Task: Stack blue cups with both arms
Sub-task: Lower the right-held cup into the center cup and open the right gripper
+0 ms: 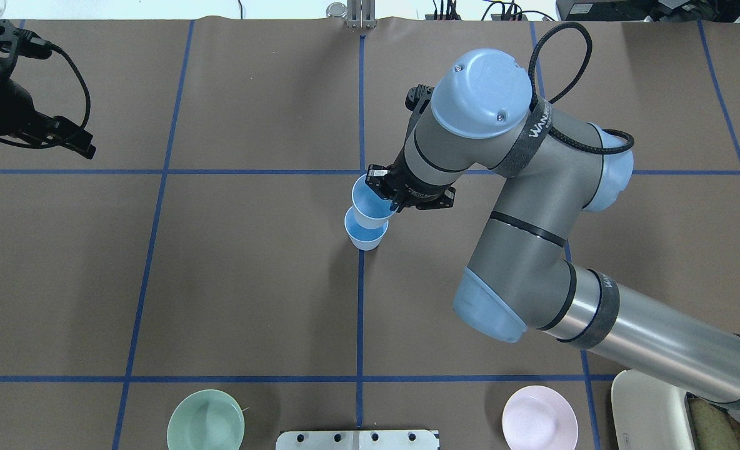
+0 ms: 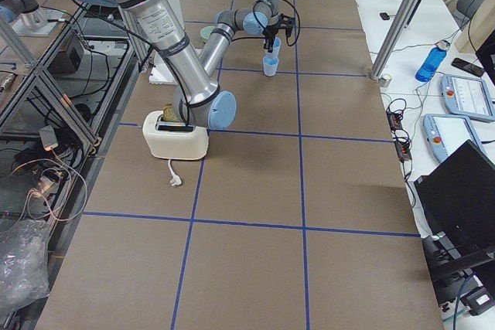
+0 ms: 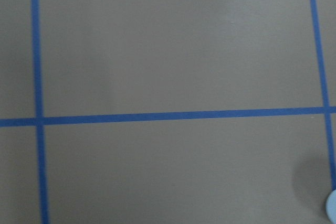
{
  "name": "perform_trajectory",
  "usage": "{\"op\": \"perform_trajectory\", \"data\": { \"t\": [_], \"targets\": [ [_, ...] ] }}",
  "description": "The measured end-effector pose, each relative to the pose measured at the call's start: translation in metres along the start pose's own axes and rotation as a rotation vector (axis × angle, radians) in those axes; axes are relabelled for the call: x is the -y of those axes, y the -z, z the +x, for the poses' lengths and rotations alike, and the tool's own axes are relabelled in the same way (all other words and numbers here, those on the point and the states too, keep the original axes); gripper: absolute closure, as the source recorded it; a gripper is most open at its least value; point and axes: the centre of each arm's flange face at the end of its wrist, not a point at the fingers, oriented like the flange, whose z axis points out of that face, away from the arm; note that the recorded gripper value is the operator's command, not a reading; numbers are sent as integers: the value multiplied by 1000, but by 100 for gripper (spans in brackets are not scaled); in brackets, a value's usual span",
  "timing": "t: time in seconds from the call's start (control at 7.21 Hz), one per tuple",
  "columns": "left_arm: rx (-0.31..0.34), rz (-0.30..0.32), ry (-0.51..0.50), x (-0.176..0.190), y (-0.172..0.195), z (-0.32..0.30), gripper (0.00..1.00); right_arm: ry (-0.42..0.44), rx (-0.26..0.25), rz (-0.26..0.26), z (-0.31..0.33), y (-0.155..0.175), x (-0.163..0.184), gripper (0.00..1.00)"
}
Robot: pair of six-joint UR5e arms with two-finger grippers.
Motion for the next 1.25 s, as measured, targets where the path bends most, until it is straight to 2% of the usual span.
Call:
{"op": "perform_trajectory", "data": {
  "t": [1.25],
  "targets": [
    [-1,0,2,-10,-14,-15,1,13,-39,13,-8,-29,-10,100]
  ]
}}
